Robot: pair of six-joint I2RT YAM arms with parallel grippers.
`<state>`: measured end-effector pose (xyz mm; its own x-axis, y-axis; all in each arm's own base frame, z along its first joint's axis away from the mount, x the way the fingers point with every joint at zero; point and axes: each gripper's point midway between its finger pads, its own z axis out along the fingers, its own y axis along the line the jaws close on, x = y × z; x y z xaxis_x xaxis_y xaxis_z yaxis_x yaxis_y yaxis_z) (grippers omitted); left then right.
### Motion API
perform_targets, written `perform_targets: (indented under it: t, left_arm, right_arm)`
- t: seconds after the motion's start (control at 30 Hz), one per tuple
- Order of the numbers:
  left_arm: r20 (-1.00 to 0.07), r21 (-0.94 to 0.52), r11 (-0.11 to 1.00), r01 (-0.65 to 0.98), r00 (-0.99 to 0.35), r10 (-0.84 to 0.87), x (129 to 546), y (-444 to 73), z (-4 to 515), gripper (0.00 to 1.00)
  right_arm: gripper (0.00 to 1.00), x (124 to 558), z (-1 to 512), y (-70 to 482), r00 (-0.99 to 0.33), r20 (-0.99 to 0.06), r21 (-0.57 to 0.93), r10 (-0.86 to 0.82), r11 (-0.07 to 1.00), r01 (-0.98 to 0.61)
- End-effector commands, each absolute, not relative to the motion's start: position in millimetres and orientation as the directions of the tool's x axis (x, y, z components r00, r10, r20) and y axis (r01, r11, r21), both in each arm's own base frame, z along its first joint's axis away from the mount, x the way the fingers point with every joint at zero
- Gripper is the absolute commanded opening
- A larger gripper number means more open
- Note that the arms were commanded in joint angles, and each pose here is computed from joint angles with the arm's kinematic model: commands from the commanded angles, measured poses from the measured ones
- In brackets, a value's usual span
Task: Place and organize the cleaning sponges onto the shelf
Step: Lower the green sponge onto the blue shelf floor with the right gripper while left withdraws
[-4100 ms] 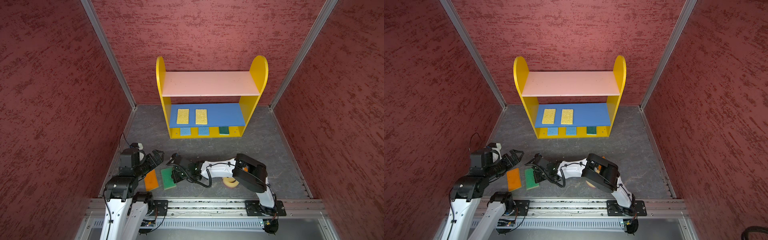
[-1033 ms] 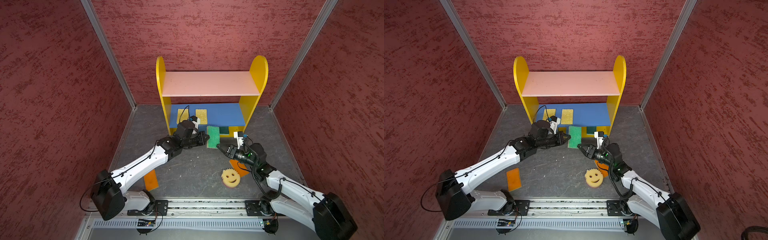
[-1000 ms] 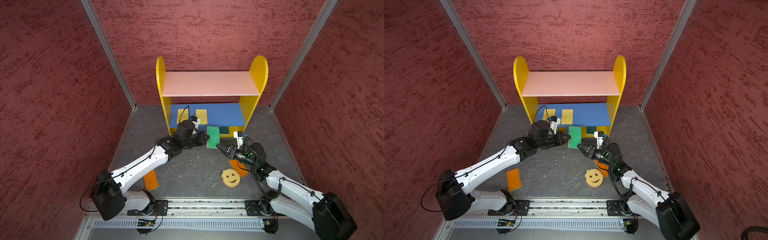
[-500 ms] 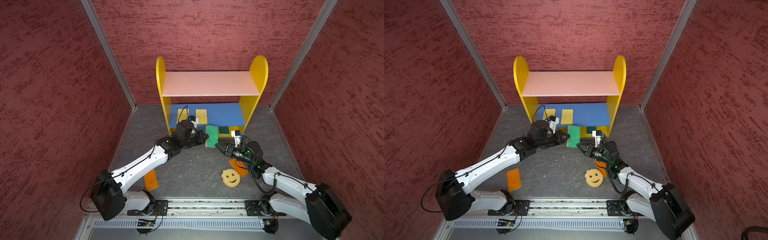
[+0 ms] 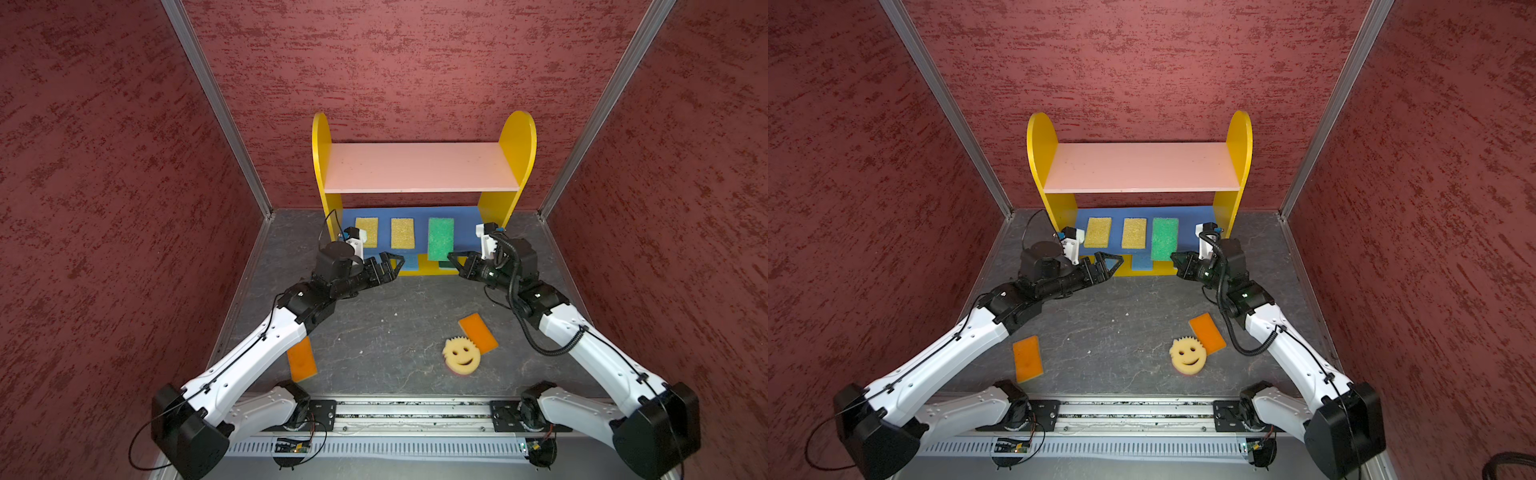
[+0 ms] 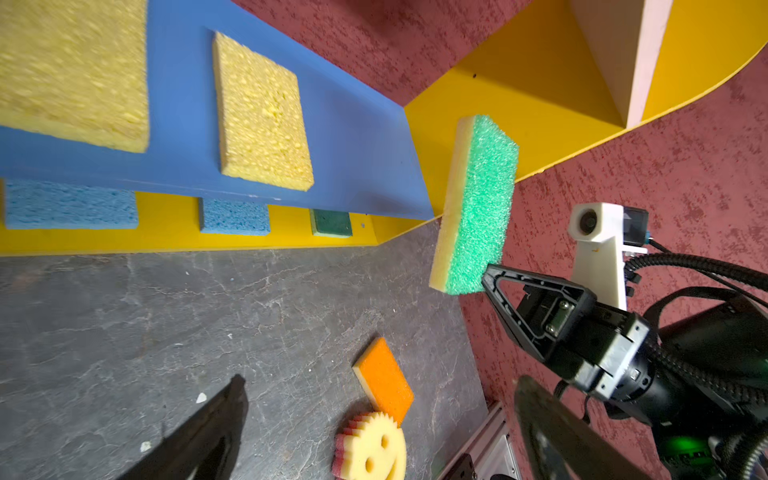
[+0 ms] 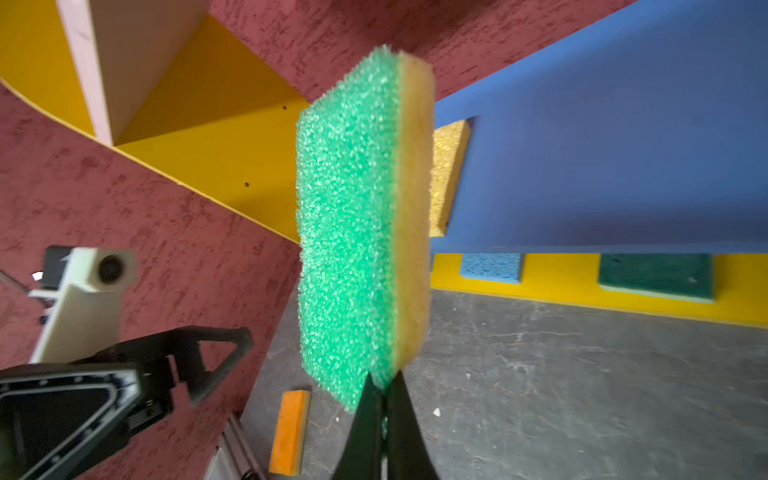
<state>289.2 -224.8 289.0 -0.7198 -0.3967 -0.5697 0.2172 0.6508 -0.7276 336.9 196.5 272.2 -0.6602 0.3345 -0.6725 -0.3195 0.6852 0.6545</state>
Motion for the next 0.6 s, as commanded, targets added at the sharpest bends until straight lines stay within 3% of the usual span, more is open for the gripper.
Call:
perform_targets:
  t: [0.0, 0.57]
  left_arm:
    - [-0.582, -0.693, 0.701, 0.169, -0.705, -0.405, 284.0, -198.7, 278.3, 1.00]
    - [-0.601, -0.665, 0.744, 0.064, -0.637, -0.482, 263.6, -141.6, 276.4, 1.00]
  right_arm:
    - [0.00, 345.0, 239.2, 175.3, -0.713, -0.669, 0.537, 0.209, 0.799, -0.269]
    - [0.00, 423.2, 213.2, 155.8, -0.762, -0.624, 0.510, 0.173, 0.829, -0.229]
